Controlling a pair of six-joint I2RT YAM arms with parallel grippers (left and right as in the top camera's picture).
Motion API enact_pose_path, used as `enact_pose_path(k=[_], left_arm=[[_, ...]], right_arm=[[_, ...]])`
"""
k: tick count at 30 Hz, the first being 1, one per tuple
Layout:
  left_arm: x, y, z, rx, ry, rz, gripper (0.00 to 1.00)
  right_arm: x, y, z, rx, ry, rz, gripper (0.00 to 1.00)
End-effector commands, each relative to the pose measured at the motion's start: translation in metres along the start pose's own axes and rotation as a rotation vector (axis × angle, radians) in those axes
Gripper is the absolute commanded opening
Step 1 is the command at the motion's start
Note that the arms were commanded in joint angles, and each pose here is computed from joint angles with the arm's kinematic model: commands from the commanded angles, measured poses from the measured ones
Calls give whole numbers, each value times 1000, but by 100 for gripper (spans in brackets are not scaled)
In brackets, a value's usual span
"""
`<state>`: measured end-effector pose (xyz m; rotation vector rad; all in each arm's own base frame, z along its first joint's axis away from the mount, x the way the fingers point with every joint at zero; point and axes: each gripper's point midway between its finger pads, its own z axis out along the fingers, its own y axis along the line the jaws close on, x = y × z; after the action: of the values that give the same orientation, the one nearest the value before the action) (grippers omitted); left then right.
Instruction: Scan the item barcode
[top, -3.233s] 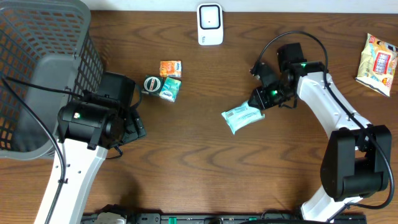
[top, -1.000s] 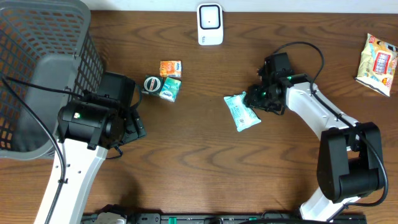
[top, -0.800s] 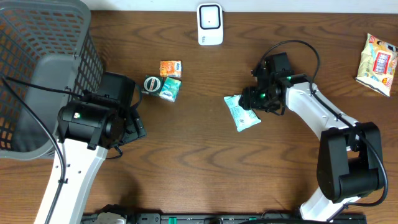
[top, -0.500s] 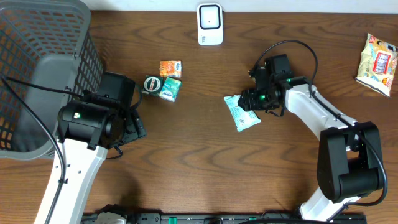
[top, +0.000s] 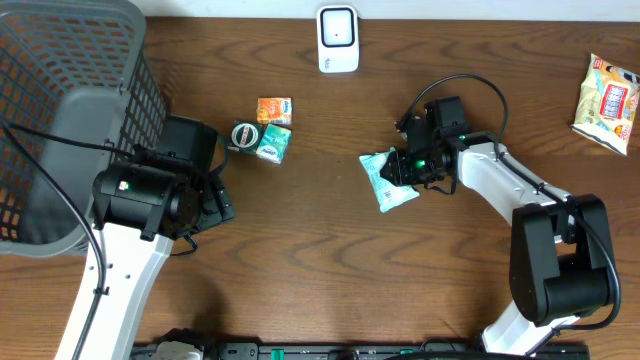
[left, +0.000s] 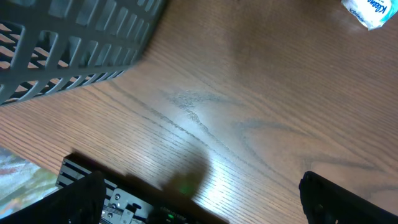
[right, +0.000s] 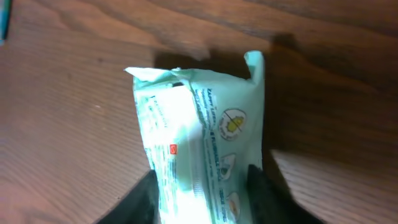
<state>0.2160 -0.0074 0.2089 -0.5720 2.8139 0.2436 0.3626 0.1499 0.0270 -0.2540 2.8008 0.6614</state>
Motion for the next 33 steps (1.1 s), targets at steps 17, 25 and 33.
enact_pose_path(k=[17,25,33], left_arm=[[1,1,0,2,4,-17,98],[1,1,0,2,4,-17,98],[1,1,0,2,5,-17,98]], right_arm=[[22,-24,-1,106,70,297,46],[17,-32,-2,132,44,309,50],[16,-11,3,57,53,275,51]])
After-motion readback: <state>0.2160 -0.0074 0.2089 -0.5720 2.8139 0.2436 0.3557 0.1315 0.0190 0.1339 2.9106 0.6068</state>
